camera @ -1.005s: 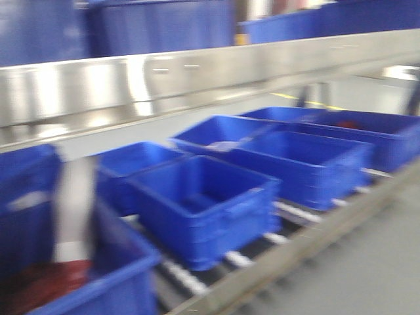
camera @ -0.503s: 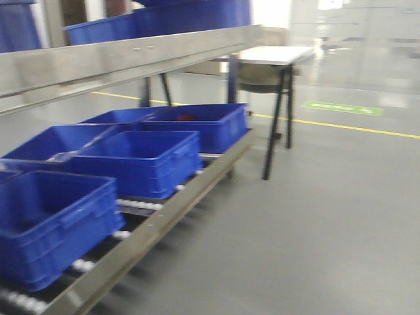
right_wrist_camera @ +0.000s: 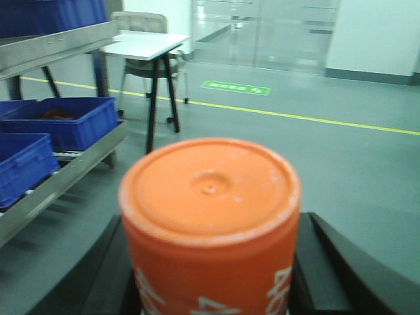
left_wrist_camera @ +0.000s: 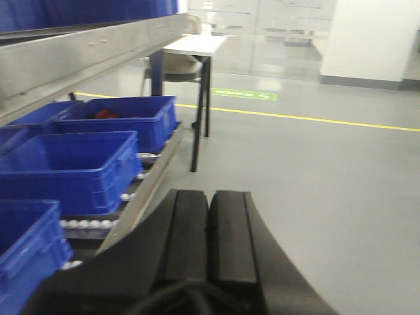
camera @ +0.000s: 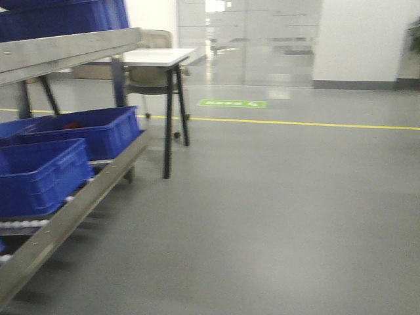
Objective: Grab orange capacitor from left shelf to right conveyor
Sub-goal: 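Drive the base across the floor carrying the cylinder in the right gripper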
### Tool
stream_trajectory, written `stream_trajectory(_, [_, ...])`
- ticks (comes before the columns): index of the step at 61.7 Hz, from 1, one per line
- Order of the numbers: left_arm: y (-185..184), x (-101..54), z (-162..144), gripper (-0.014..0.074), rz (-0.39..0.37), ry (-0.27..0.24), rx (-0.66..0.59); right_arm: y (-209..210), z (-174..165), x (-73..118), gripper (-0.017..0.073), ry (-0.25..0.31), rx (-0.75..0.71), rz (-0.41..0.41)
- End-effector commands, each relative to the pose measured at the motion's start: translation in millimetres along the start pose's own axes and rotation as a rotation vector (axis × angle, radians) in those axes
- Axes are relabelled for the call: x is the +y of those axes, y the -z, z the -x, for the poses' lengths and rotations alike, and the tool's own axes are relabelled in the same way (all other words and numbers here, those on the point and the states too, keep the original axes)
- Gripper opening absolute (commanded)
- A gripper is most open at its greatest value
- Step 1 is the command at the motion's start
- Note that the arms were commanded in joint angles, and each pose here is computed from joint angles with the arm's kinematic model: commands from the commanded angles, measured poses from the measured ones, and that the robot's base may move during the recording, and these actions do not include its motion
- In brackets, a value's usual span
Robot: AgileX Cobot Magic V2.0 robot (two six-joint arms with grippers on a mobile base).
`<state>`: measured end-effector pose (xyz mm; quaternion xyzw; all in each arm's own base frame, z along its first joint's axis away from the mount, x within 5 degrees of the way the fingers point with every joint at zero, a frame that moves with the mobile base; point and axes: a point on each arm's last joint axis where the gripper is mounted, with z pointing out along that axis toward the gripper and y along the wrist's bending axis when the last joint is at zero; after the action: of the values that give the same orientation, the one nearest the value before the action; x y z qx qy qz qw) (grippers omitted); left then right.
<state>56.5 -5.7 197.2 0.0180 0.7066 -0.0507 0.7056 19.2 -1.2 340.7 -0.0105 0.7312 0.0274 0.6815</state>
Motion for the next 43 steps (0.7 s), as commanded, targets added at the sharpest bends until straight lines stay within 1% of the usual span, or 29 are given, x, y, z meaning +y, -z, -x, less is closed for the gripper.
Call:
stream_trajectory(1, [1.5,0.1,10.3,-0.0127,0.001,0.003,-0.106,1.3,14.5,0.3,0.0066,0.009,-0.097,0.001])
stream_trajectory(43, [1.5,0.1,10.3,-0.0127,0.001,0.003,-0.106,1.3,14.5,0.3,0.0066,0.009,-0.097,0.001])
